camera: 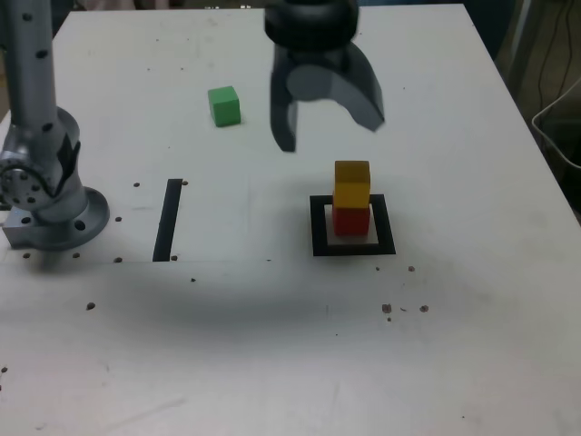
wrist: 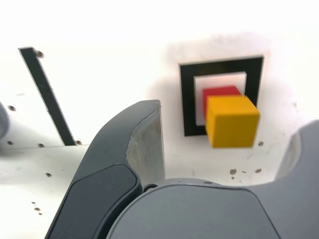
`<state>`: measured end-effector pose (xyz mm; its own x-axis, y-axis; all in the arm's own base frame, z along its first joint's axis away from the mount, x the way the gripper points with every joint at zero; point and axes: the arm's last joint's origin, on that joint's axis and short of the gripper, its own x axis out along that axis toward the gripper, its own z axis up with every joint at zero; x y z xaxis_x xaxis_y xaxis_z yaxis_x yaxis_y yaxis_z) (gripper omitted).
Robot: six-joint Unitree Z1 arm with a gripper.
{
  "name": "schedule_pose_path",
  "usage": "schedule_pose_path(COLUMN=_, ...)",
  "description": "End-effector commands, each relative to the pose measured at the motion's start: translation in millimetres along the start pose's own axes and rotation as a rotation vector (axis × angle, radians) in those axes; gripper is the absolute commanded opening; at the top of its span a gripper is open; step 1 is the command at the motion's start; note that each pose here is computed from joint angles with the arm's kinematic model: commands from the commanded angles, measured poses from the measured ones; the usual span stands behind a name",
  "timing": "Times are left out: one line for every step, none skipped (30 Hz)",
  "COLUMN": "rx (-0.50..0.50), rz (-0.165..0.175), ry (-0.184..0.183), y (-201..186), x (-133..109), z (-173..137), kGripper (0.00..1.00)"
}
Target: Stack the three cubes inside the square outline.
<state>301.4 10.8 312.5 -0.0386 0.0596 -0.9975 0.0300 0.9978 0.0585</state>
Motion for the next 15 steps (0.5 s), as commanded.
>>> schedule_pose_path(rx=-0.008, rz=-0.01, ry=0.007, y=10, x=1, z=-6, kGripper=0.99)
schedule_pose_path(rx=-0.015, rz=-0.015, ry=0.013, y=16, x=3, z=-9, kGripper=0.99)
schedule_pose_path(rx=-0.023, rz=-0.017, ry=0.018, y=22, x=4, z=-12, kGripper=0.99)
schedule_pose_path(rx=-0.033, rz=-0.017, ry=0.022, y=28, x=5, z=-15, kGripper=0.99)
schedule_pose_path(rx=-0.044, rz=-0.015, ry=0.025, y=34, x=5, z=-18, kGripper=0.99)
schedule_pose_path(rx=-0.055, rz=-0.011, ry=0.027, y=40, x=5, z=-22, kGripper=0.99)
schedule_pose_path(rx=-0.066, rz=-0.006, ry=0.03, y=46, x=5, z=-25, kGripper=0.99)
schedule_pose_path(rx=-0.082, rz=0.002, ry=0.034, y=54, x=6, z=-29, kGripper=0.99)
schedule_pose_path(rx=-0.094, rz=0.008, ry=0.037, y=59, x=6, z=-31, kGripper=0.99)
schedule_pose_path(rx=-0.106, rz=0.014, ry=0.041, y=64, x=7, z=-34, kGripper=0.99)
schedule_pose_path(rx=-0.118, rz=0.021, ry=0.044, y=69, x=7, z=-36, kGripper=0.99)
schedule_pose_path(rx=-0.131, rz=0.028, ry=0.044, y=74, x=8, z=-39, kGripper=0.99)
schedule_pose_path(rx=-0.143, rz=0.034, ry=0.044, y=78, x=9, z=-41, kGripper=0.99)
schedule_pose_path(rx=-0.156, rz=0.04, ry=0.043, y=82, x=10, z=-42, kGripper=0.99)
schedule_pose_path(rx=-0.168, rz=0.044, ry=0.041, y=85, x=11, z=-44, kGripper=0.99)
